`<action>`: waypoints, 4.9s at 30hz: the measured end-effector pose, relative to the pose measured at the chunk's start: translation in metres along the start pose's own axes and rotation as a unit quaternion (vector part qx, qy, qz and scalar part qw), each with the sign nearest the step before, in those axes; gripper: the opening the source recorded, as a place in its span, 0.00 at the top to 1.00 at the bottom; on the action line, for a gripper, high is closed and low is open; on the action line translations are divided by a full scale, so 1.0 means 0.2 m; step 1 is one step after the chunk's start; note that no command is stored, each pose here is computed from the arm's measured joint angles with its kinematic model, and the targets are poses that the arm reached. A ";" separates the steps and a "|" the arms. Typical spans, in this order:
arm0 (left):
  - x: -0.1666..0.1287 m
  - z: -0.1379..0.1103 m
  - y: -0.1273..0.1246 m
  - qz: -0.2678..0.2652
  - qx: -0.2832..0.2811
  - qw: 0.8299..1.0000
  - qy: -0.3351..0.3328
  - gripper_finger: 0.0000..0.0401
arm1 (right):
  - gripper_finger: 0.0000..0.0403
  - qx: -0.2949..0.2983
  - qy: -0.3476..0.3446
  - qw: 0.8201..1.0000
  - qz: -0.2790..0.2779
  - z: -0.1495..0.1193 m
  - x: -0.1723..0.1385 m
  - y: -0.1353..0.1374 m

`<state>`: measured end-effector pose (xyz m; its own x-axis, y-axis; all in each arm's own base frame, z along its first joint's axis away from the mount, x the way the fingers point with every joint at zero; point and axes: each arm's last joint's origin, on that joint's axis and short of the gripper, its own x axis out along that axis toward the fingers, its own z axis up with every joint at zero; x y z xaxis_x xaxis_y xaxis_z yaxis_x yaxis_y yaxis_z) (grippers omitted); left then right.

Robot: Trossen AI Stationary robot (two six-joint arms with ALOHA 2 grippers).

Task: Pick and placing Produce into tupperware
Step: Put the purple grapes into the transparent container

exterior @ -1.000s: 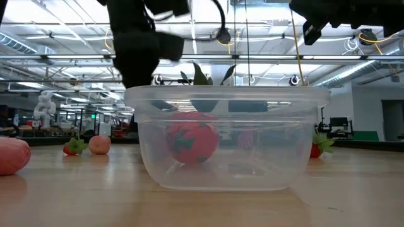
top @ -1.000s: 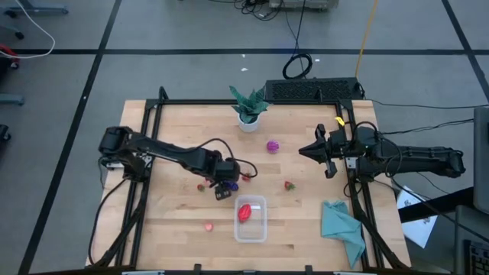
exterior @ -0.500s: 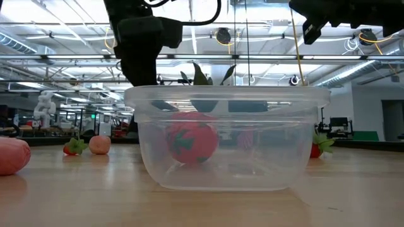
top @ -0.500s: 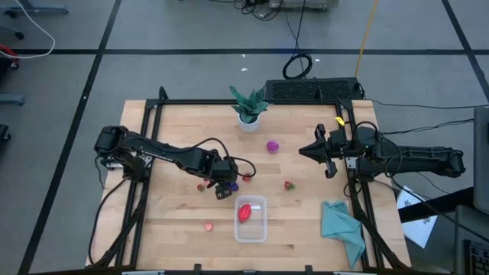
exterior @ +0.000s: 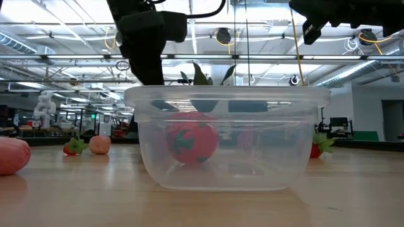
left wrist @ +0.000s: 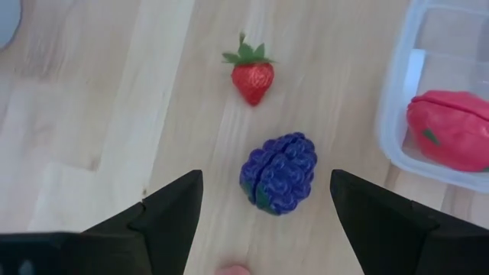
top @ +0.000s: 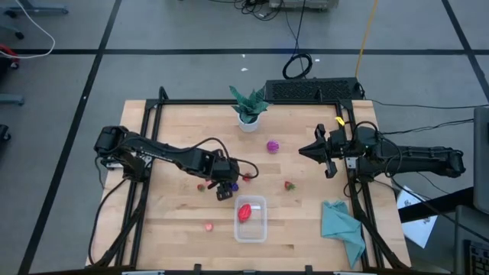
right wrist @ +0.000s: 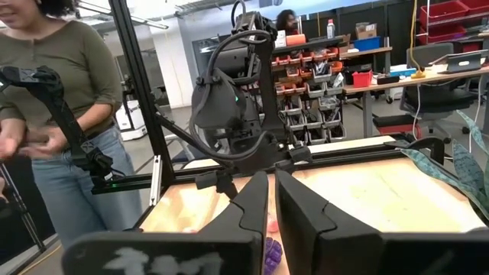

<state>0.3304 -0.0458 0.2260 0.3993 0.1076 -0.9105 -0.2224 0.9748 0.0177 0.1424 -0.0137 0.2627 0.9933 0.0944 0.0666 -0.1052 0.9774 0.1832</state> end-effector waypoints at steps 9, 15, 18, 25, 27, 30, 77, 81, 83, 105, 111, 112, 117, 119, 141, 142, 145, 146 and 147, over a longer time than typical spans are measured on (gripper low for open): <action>0.00 0.00 0.00 0.011 0.055 0.998 -0.007 0.27 | 0.96 0.000 0.000 1.000 0.000 0.00 0.00 0.00; 0.00 0.01 0.01 0.010 0.082 0.997 -0.005 0.27 | 0.96 0.000 0.001 1.000 0.000 0.00 0.00 0.00; 0.00 0.01 0.03 0.004 0.085 0.996 -0.003 0.27 | 0.96 0.001 0.001 1.000 0.000 0.00 0.00 0.00; 0.01 0.01 0.02 -0.025 0.100 0.995 0.004 0.27 | 0.96 0.003 0.001 1.000 0.000 0.00 0.00 0.00; 0.00 0.00 0.01 -0.029 0.105 0.994 0.005 0.27 | 0.96 0.017 0.001 1.000 0.000 0.00 0.00 0.00; 0.00 0.00 -0.01 -0.033 0.114 0.993 0.005 0.27 | 0.96 0.035 0.001 0.999 0.000 0.00 0.00 0.00; 0.20 -0.03 0.00 -0.071 0.170 0.981 0.057 0.27 | 0.96 0.043 0.019 0.999 -0.002 -0.02 0.00 0.00; 0.22 -0.05 0.00 -0.076 0.176 0.980 0.057 0.27 | 0.96 0.043 0.020 0.999 -0.002 -0.02 0.00 0.00; 0.22 -0.05 0.00 -0.077 0.181 0.979 0.055 0.27 | 0.96 0.043 0.020 0.999 -0.002 -0.02 0.00 0.00; 0.41 -0.07 0.01 -0.107 0.182 0.974 0.079 0.27 | 0.96 0.043 0.022 0.999 -0.002 -0.02 0.00 0.00; 0.44 -0.07 0.01 -0.103 0.183 0.974 0.085 0.27 | 0.96 0.044 0.026 0.999 -0.003 -0.03 0.00 0.00; 0.44 -0.07 0.01 -0.103 0.183 0.974 0.085 0.27 | 0.96 0.044 0.027 0.999 -0.003 -0.03 0.00 0.00; 0.44 -0.07 0.01 -0.103 0.178 0.975 0.084 0.27 | 0.96 0.045 0.030 0.999 -0.004 -0.03 0.01 -0.01; 0.44 -0.07 0.01 -0.103 0.177 0.975 0.084 0.27 | 0.96 0.046 0.031 0.998 -0.005 -0.03 0.01 -0.01; 0.41 -0.06 0.02 -0.094 0.155 0.979 0.090 0.43 | 0.96 0.046 0.034 0.998 -0.005 -0.04 0.01 -0.01; 0.39 -0.06 0.02 -0.091 0.155 0.980 0.091 0.44 | 0.96 0.046 0.034 0.998 -0.005 -0.04 0.01 -0.01; 0.36 -0.05 0.03 -0.089 0.150 0.981 0.081 0.43 | 0.96 0.046 0.034 0.998 -0.005 -0.04 0.01 -0.01; 0.35 -0.06 0.04 -0.087 0.145 0.981 0.089 0.43 | 0.96 0.046 0.034 0.998 -0.005 -0.04 0.01 -0.01; 0.35 -0.06 0.05 -0.085 0.139 0.982 0.095 0.42 | 0.96 0.046 0.034 0.998 -0.005 -0.04 0.01 -0.01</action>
<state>0.3451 -0.0314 0.1579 0.2298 -0.0743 -0.9704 0.0960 0.9939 -0.0534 0.1459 -0.0139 0.2552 0.9950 0.0995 -0.0011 -0.0954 0.9571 0.2735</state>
